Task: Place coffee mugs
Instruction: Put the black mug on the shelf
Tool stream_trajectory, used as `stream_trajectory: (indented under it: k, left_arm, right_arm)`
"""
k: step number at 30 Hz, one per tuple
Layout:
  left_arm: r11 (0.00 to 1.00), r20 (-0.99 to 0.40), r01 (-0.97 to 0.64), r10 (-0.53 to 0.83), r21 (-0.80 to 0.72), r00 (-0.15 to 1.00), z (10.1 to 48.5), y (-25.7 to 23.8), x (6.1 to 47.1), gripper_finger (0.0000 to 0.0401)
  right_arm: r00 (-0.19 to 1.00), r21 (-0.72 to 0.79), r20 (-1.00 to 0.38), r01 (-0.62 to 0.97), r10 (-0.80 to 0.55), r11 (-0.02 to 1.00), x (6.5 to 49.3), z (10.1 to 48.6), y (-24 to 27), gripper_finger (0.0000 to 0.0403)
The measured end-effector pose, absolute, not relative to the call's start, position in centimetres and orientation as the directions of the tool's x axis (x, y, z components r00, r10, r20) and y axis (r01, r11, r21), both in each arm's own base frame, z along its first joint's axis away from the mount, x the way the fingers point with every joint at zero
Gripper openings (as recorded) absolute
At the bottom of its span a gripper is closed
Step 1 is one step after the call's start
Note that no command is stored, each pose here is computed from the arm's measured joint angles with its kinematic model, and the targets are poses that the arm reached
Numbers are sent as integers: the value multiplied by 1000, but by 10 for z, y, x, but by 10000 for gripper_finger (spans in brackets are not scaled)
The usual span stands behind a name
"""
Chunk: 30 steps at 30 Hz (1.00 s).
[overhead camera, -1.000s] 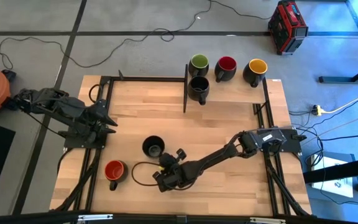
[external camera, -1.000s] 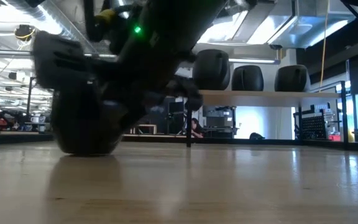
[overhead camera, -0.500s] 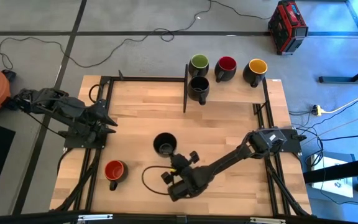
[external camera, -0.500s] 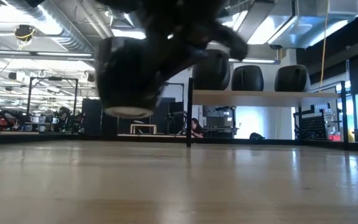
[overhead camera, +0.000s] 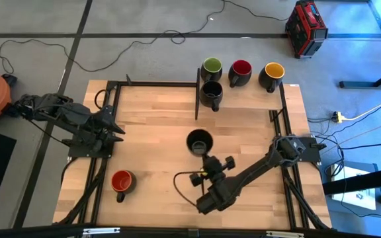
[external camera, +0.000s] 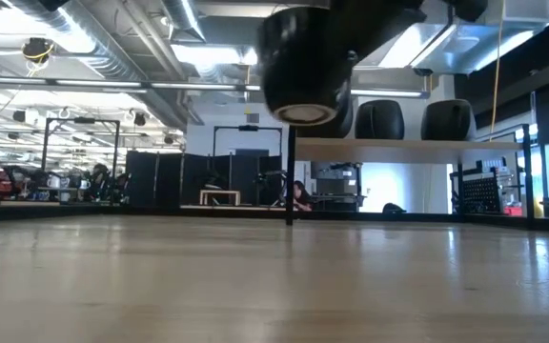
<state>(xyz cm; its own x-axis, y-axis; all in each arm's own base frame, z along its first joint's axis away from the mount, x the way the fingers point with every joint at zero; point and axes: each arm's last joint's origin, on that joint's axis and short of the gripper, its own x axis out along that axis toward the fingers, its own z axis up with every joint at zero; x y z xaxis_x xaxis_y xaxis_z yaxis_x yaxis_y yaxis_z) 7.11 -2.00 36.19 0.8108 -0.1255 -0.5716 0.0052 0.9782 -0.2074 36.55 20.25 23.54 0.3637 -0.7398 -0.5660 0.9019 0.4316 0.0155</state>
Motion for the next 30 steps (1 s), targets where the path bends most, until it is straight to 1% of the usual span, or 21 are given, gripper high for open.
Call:
stream_trajectory:
  k: [2,7,13,22,30]
  left_arm:
    - [978,-571,5,-125,-208,811,362,-20,71,130]
    - [978,-570,4,-125,-210,812,362,-20,71,130]
    - [978,-567,-6,-117,-209,815,362,-20,71,130]
    - [978,-549,-18,-100,-206,830,364,-20,73,130]
    - [981,-525,-55,-53,-188,849,366,-18,74,130]
  right_arm:
    - [335,-4,-563,913,-755,409,360,240,199,48]
    - [318,10,-574,924,-755,381,349,249,188,48]
    - [287,26,-574,942,-767,333,320,255,169,48]
    - [280,18,-558,945,-781,326,270,271,134,48]
    - [230,-6,-550,960,-803,279,241,272,99,48]
